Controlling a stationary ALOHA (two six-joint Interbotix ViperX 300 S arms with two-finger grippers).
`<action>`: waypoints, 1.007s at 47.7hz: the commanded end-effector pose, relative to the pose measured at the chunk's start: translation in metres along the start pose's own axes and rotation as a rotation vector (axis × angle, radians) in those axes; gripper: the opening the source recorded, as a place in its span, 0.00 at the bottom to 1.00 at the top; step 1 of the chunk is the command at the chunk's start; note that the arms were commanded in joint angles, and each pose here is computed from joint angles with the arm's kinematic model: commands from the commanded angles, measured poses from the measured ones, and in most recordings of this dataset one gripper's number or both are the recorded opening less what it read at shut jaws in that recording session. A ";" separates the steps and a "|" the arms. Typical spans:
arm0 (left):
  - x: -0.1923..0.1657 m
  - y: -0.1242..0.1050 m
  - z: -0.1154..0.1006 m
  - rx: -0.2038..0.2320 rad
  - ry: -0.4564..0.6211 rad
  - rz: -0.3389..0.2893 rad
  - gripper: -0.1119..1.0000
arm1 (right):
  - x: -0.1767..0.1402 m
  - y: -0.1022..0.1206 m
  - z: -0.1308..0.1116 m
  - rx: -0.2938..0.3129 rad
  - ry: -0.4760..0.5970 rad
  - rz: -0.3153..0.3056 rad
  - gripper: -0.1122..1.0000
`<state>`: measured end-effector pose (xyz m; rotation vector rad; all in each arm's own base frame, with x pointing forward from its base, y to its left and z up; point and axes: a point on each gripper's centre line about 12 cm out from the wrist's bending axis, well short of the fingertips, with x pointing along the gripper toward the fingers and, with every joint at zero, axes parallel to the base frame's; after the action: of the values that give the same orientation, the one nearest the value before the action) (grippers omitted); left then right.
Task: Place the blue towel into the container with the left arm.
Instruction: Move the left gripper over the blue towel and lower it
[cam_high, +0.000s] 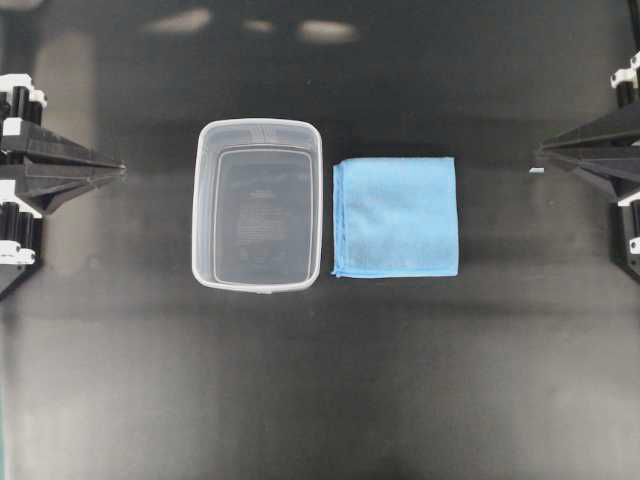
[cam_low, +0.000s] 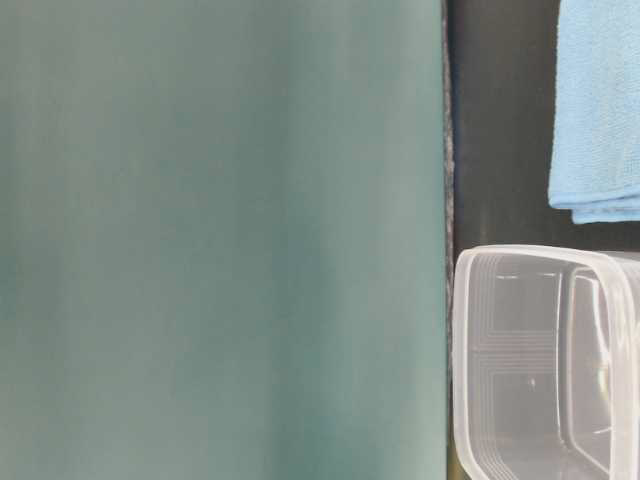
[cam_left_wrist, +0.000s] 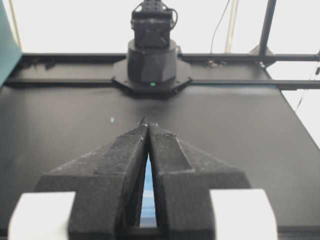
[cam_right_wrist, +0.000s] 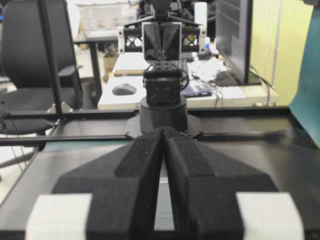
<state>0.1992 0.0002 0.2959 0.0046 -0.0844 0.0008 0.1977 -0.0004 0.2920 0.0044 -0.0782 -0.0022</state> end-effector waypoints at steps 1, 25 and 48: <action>0.007 0.001 0.001 0.012 0.049 0.002 0.15 | 0.002 0.000 0.004 0.014 -0.011 0.000 0.11; 0.084 0.005 0.026 0.004 0.405 0.021 0.10 | 0.000 0.003 -0.005 0.107 0.048 0.013 0.10; 0.188 0.018 -0.003 0.077 0.688 0.027 0.24 | -0.008 0.001 -0.006 0.106 0.086 0.002 0.82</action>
<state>0.3702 0.0138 0.2991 0.0785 0.5996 0.0207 0.1911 0.0011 0.2807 0.1057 0.0248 0.0039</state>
